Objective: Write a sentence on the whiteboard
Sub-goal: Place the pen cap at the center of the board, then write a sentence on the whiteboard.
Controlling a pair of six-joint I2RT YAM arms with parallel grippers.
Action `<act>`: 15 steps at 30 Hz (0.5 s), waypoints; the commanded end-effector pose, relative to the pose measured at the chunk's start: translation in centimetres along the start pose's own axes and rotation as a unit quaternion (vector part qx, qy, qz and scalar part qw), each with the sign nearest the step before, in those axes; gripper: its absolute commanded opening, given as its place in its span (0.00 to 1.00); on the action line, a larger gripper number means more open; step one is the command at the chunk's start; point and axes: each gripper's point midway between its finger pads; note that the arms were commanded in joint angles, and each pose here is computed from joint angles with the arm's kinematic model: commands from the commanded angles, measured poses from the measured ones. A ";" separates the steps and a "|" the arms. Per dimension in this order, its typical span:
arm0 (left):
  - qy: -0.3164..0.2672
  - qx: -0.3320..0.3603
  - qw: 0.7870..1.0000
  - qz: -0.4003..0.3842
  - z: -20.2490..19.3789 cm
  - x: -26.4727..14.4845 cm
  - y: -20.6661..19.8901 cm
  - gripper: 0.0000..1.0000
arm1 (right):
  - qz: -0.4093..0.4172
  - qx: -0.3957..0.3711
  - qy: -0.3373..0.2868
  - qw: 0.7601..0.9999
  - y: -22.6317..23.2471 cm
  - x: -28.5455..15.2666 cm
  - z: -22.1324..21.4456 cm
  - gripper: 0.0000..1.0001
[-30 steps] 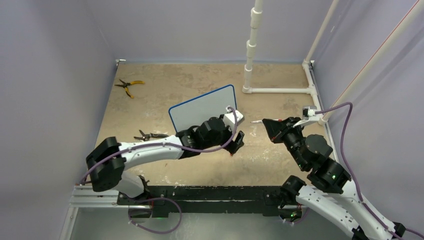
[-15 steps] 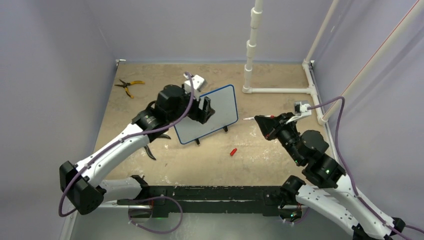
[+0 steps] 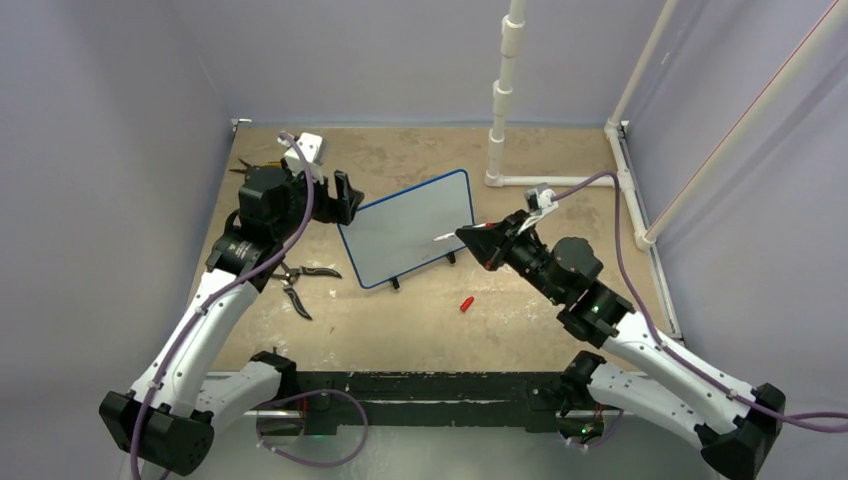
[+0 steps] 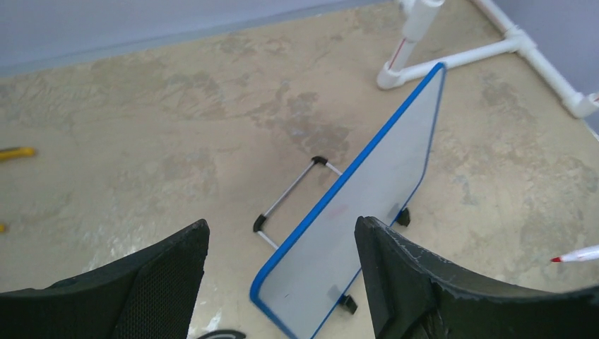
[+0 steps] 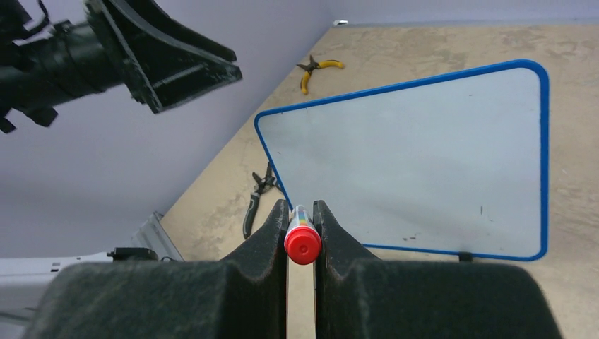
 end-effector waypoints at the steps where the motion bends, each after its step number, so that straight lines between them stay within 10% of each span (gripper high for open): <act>1: 0.009 -0.019 0.999 0.024 -3.1 -0.5 2.2 0.75 | 0.057 0.015 -0.050 0.997 2.6 1.7 1.4 0.00; 15: 0.001 -0.020 1.000 -0.023 -6.8 -1.6 0.7 0.60 | 0.061 0.009 -0.052 0.997 4.6 9.0 -2.2 0.00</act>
Point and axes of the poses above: each gripper's point midway between its finger pads, its own x axis out along the fingers, its own y axis along the line the jaws close on, z = x × y, and after that the axes turned 9 degrees about x, right-handed
